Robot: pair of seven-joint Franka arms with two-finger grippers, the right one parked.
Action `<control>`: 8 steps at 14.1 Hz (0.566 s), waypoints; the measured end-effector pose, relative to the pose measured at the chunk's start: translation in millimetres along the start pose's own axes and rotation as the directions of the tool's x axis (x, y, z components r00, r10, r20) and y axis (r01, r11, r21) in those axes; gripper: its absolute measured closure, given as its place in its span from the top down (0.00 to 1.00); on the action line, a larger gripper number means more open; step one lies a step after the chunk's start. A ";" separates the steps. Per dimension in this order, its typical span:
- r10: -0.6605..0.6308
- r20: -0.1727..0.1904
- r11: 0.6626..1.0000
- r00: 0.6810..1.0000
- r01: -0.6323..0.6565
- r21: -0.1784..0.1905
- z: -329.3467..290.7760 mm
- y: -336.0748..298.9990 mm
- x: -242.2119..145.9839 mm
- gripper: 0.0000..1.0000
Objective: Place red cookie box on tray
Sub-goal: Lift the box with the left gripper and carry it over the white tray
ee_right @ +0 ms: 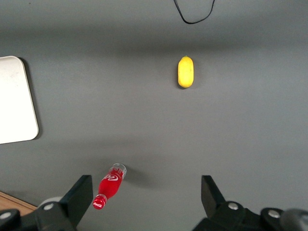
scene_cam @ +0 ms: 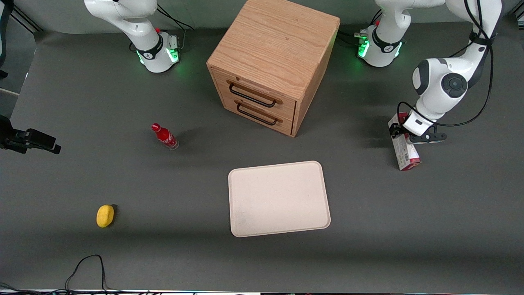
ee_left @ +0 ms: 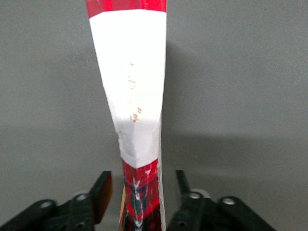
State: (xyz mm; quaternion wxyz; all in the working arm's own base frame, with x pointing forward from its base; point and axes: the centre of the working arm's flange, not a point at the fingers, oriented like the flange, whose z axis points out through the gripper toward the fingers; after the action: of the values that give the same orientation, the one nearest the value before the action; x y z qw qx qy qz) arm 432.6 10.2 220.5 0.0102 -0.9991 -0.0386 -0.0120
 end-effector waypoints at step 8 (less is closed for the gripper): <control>-0.006 0.055 1.000 0.998 0.005 0.009 -47.1 -1.1 43.1 0.08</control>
State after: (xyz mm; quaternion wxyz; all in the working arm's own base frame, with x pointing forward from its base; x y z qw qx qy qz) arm 474.3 13.6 268.7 0.0135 -0.9989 -0.0417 0.0158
